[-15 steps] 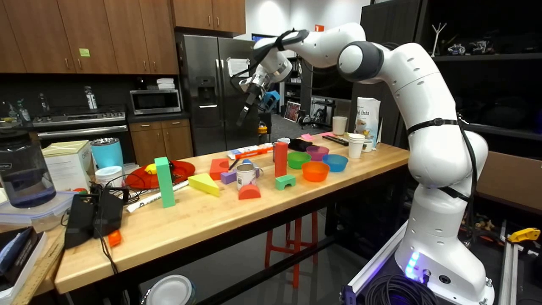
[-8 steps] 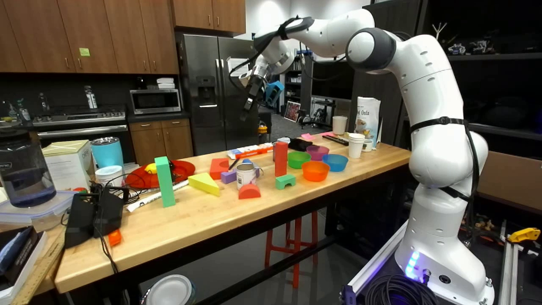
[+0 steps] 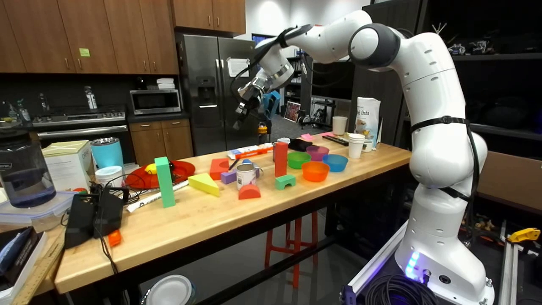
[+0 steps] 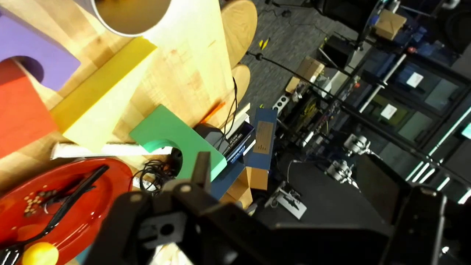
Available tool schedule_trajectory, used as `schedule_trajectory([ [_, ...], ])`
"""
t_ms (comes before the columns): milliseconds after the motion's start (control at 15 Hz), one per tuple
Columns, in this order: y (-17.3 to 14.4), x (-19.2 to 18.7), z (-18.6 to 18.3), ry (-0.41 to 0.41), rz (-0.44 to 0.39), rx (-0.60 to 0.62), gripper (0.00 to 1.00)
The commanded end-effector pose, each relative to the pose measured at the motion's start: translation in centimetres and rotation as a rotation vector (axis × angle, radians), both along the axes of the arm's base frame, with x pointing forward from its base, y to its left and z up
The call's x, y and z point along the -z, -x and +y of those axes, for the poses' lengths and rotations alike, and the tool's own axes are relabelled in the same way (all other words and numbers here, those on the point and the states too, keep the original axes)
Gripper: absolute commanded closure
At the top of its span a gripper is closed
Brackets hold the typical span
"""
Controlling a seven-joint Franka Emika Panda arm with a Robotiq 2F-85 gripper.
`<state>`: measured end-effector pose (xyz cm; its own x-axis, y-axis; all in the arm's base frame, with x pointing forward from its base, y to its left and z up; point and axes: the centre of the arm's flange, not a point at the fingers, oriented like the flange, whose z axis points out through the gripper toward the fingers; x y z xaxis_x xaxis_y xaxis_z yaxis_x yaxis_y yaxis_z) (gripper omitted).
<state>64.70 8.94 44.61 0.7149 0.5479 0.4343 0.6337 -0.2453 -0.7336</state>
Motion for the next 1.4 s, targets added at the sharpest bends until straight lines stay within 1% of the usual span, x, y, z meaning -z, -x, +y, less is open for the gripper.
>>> schedule_trajectory([
  [0,3.1,1.2,1.6,-0.055,0.054,0.139,0.00],
  [67,0.3,1.6,0.9,-0.049,0.042,0.061,0.00],
  [200,0.8,2.5,1.4,-0.059,0.058,0.095,0.00],
  [400,1.2,2.0,1.3,-0.057,0.059,0.106,0.00],
  [467,0.9,2.0,0.9,-0.048,0.109,0.111,0.00],
  [533,1.1,2.5,0.4,-0.032,0.213,0.144,0.00],
  [667,2.6,3.5,-0.3,-0.015,0.306,0.190,0.00],
  [933,5.0,5.5,-1.7,0.050,0.478,0.312,0.00],
  [1333,7.7,6.8,-2.6,0.122,0.739,0.482,0.00],
])
